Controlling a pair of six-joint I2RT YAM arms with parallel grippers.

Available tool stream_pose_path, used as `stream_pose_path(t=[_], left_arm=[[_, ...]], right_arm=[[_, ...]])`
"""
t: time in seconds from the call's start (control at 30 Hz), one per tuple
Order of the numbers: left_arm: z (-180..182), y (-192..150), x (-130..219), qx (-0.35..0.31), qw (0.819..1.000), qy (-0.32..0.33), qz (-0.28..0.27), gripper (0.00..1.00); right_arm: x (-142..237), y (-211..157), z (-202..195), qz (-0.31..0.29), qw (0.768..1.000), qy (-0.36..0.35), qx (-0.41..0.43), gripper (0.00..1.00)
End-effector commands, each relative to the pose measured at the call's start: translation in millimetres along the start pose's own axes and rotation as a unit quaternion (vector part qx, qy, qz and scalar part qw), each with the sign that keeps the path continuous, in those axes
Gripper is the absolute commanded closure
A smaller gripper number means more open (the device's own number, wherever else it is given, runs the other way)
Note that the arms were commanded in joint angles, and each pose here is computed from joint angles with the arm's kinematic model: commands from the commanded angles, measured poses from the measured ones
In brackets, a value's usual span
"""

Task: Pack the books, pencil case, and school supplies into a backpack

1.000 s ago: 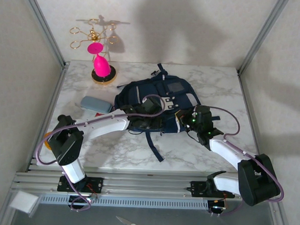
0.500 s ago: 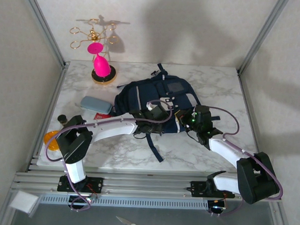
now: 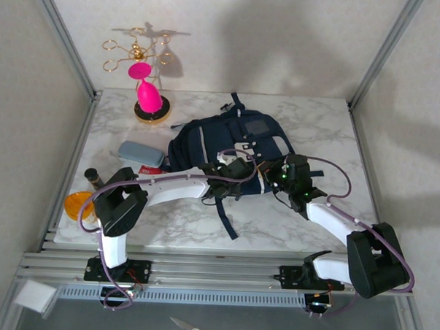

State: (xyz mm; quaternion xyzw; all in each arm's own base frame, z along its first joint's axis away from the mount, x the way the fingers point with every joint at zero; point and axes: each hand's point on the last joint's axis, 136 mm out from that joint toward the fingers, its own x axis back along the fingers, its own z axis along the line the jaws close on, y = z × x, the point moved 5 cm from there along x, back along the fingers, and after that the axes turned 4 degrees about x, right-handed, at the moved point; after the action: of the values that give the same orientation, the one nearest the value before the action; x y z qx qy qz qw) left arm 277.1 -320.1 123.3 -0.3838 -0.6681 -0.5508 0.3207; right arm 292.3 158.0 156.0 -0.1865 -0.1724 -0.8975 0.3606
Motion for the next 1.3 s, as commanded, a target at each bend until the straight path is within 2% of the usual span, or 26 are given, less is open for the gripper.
stream_pose_path(t=[0.0,0.1,0.3,0.47,0.57,0.73,0.8,0.9,1.0,1.13,1.2,1.27], left_arm=[[-17,23,29,0.028,0.997,-0.065,-0.033,0.94],[-11,28,41,0.031,0.996,-0.082,-0.032,1.00],[0,27,57,0.021,0.991,-0.132,-0.011,1.00],[13,20,56,0.012,0.990,-0.138,0.017,1.00],[18,17,51,0.009,0.991,-0.133,0.028,1.00],[5,14,52,0.007,0.981,-0.191,0.034,1.00],[-4,18,52,0.011,0.977,-0.213,0.025,1.00],[-15,28,50,0.014,0.973,-0.229,0.014,1.00],[-23,34,50,0.022,0.970,-0.243,0.005,1.00],[-30,34,52,0.020,0.965,-0.262,0.009,1.00],[-30,34,54,0.014,0.965,-0.262,0.005,1.00],[-27,32,54,0.007,0.967,-0.255,0.001,1.00]], right_arm=[[6,12,25,-0.020,0.998,0.046,0.026,1.00],[10,18,18,-0.026,0.999,0.039,0.025,1.00],[10,40,11,-0.025,0.998,0.030,0.047,1.00],[-2,76,0,-0.014,0.998,0.012,0.067,1.00],[-12,93,5,-0.011,0.997,0.029,0.074,1.00],[-23,125,12,-0.019,0.995,0.012,0.093,1.00],[-24,116,19,-0.006,0.994,0.014,0.107,0.87],[-13,94,19,0.013,0.992,-0.018,0.123,0.61],[10,75,2,0.007,0.992,-0.070,0.109,0.48],[21,34,3,0.028,0.995,-0.047,0.078,0.40],[15,13,10,0.053,0.997,-0.028,0.058,0.43],[7,-5,17,0.069,0.997,-0.006,0.037,0.50]])
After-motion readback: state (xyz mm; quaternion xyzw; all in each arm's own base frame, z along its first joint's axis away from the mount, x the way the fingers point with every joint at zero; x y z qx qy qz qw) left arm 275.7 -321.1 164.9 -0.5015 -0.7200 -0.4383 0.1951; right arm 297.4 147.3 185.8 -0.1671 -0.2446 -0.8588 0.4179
